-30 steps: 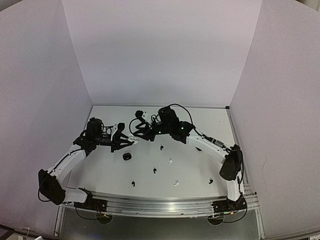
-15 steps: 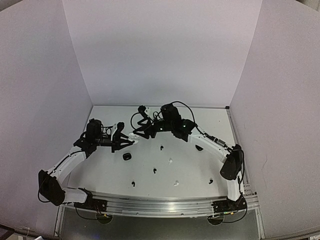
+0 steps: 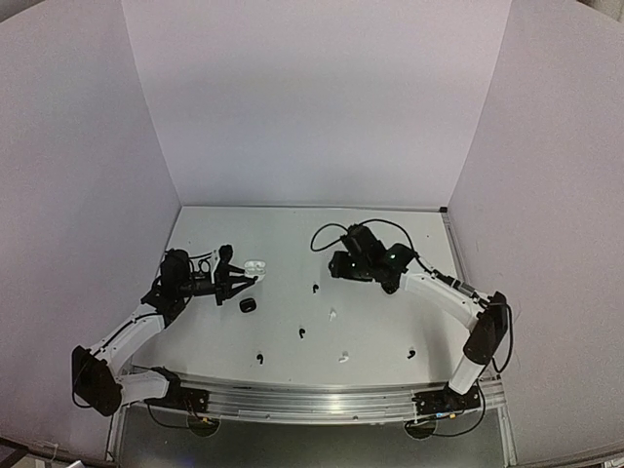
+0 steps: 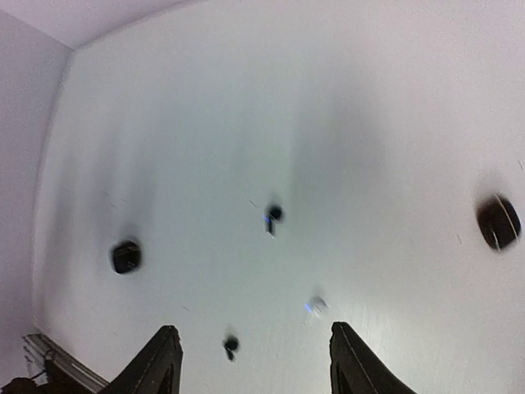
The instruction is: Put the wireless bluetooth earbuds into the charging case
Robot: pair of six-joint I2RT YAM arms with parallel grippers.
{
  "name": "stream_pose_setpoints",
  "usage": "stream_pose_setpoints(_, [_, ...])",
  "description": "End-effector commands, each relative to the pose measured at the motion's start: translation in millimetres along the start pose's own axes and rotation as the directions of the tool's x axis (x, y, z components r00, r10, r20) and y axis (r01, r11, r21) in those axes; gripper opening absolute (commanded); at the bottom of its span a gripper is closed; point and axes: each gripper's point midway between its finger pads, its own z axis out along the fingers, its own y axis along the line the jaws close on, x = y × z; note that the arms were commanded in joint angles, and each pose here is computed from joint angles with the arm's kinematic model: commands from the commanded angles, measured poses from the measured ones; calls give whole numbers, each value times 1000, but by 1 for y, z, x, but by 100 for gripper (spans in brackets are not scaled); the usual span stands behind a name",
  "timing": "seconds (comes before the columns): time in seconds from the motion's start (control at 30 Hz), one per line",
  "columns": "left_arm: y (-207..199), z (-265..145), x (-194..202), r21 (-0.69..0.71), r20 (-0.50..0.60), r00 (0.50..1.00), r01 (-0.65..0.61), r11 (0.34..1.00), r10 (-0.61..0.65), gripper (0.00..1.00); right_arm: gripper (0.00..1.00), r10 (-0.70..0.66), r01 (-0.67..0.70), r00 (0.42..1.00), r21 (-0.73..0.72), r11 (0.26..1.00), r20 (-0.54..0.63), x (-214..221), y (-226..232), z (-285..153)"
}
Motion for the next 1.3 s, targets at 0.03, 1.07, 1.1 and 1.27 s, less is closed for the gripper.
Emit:
stream_pose_setpoints(0.03, [-7, -10, -20, -27, 101, 994, -30, 999, 33, 0, 54, 150, -17, 961, 487, 873, -234, 118, -82, -11])
stream_pose_setpoints(1.07, [-11, -11, -15, -15, 95, 994, -54, 998, 56, 0, 31, 284, 52, 750, 481, 875, -598, 269, -90, 44])
stream_pose_setpoints(1.1, [-11, -11, -15, -16, 95, 994, -54, 998, 55, 0, 31, 285, 54, 749, 484, 873, -598, 270, -92, 45])
stream_pose_setpoints(1.27, [-11, -10, -14, -17, 93, 994, -58, 998, 60, 0, 22, 289, 64, 749, 499, 864, -596, 273, -98, 44])
